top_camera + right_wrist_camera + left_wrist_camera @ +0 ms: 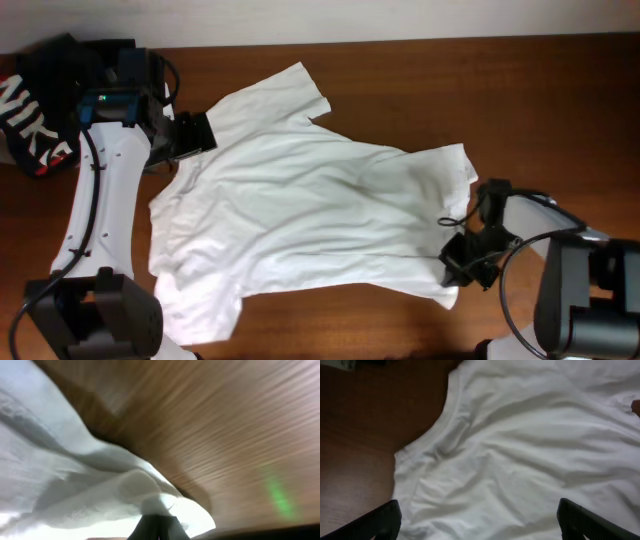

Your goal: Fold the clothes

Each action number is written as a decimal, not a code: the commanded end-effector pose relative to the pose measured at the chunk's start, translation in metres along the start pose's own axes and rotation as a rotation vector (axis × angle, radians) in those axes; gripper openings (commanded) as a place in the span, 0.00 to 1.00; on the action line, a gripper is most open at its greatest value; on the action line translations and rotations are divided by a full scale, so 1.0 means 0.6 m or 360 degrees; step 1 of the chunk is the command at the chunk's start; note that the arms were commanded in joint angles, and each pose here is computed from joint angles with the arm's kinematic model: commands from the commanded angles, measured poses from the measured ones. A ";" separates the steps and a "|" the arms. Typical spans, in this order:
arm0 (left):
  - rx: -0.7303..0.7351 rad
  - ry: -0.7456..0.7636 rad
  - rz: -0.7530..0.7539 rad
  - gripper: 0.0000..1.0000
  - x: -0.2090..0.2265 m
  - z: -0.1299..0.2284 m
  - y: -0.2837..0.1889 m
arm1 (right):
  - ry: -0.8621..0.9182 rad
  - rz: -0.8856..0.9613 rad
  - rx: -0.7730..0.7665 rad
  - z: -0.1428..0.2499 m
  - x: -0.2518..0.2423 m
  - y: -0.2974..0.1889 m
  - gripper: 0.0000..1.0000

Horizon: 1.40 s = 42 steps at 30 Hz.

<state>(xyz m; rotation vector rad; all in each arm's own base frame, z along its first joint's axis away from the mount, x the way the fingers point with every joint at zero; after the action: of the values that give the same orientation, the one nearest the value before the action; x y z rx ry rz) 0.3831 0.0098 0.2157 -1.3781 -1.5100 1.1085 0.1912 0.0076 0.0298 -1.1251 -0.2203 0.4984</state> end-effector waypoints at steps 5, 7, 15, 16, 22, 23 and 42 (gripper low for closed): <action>-0.0044 -0.0004 -0.0008 0.99 0.003 -0.005 -0.008 | 0.0006 -0.0085 -0.0588 -0.111 0.035 -0.214 0.04; -0.0038 -0.0003 0.0040 0.99 -0.004 -0.004 -0.008 | -0.0029 -0.0148 -0.0635 -0.101 0.050 -0.275 0.04; 0.0068 -0.0003 0.0072 0.99 -0.007 0.023 -0.016 | -0.0698 -0.0511 -0.0341 0.038 0.140 -0.322 0.92; -0.0005 -0.0003 0.0077 0.99 -0.006 0.025 -0.046 | -0.0729 -0.0562 -0.0403 0.053 0.133 -0.341 0.92; -0.0002 -0.0002 0.0077 0.99 0.000 0.097 -0.139 | -0.0821 -0.0650 -0.0614 0.115 0.086 -0.391 0.98; 0.0116 -0.0003 0.0069 0.99 0.002 0.121 -0.120 | -0.0815 -0.0583 -0.0608 0.115 0.080 -0.379 0.98; 0.0789 -0.0313 -0.0053 0.99 0.037 0.338 0.101 | -0.0690 -0.0251 -0.0878 0.034 0.071 -0.352 0.99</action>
<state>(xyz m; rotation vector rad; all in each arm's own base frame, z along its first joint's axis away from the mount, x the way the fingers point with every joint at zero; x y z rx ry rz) 0.2216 0.0209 0.1182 -0.9396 -1.2996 1.4454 0.2750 -0.0245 0.2343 -1.5085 -0.8831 0.5174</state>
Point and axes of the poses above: each gripper's point midway between its finger pads, its own y axis out along the fingers, its own x axis along the line the jaws close on, z = x × y, the point moved 4 cm from there along -y, back along the fingers, and after that the axes turned 13 degrees about y, right-handed, at the moved point
